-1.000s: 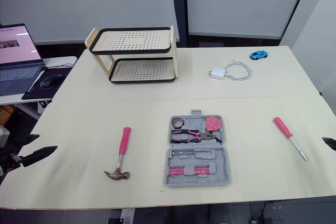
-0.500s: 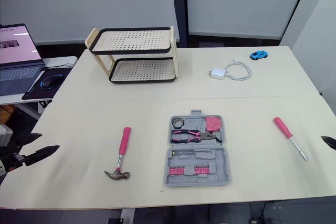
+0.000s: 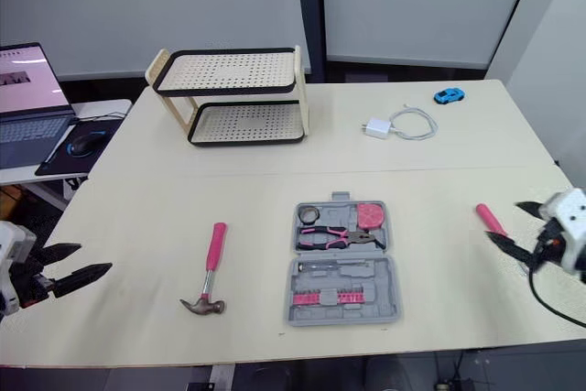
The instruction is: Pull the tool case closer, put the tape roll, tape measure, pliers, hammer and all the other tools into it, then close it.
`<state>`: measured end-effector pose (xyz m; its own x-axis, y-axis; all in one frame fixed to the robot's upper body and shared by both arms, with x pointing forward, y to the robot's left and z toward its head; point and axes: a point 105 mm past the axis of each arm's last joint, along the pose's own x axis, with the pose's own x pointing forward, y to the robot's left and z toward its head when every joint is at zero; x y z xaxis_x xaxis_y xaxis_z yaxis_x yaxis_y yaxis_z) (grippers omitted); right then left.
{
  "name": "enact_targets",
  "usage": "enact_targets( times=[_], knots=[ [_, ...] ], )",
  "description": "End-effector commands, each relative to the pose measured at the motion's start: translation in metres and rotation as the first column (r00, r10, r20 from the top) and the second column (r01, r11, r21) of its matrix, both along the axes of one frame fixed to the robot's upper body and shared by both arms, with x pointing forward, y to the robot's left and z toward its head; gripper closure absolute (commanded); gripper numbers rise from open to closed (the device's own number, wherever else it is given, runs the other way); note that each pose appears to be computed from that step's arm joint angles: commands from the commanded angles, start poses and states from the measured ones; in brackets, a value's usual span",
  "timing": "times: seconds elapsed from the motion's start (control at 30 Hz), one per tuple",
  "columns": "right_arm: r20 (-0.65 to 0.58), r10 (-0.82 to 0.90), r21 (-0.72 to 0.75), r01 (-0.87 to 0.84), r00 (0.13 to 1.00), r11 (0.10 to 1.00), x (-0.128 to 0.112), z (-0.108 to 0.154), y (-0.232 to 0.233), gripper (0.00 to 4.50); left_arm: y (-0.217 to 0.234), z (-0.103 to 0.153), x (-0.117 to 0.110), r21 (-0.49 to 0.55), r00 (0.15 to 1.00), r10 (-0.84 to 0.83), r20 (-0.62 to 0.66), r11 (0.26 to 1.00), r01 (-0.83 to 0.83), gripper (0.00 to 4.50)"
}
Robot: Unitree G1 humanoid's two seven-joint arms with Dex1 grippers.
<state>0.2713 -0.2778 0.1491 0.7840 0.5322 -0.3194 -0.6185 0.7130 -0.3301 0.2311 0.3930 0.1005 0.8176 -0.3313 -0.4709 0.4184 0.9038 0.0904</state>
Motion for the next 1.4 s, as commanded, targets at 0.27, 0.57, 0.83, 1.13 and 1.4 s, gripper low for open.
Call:
enact_targets(
  times=[0.27, 0.57, 0.83, 1.13, 1.4],
  knots=[
    [0.12, 0.572, 0.113, -0.583, 0.812, 0.804, -0.029, 0.029, 0.162, 0.01, -0.014, 0.0, -0.005, -0.031, 0.998, 0.038, 0.043, 0.999, -0.037, 0.0],
    [0.125, 0.74, 0.076, -0.75, 0.661, 0.657, -0.047, 0.014, 0.196, 0.01, -0.026, 0.002, -0.013, -0.054, 0.995, 0.073, 0.061, 0.996, -0.07, 0.0],
    [0.137, 0.731, 0.06, -0.742, 0.668, 0.667, -0.042, 0.009, 0.2, 0.01, -0.046, 0.028, -0.003, 0.161, 0.975, -0.221, 0.016, 0.963, 0.216, 0.0],
    [0.153, 0.717, 0.066, -0.731, 0.68, 0.679, -0.042, 0.006, 0.201, 0.01, -0.082, 0.056, 0.032, 0.305, 0.843, -0.536, -0.039, 0.797, 0.521, 0.0],
    [0.152, 0.71, 0.062, -0.724, 0.687, 0.687, -0.046, 0.004, 0.201, 0.01, -0.097, 0.052, 0.046, 0.323, 0.719, -0.683, -0.132, 0.656, 0.682, 0.0]
  ],
)
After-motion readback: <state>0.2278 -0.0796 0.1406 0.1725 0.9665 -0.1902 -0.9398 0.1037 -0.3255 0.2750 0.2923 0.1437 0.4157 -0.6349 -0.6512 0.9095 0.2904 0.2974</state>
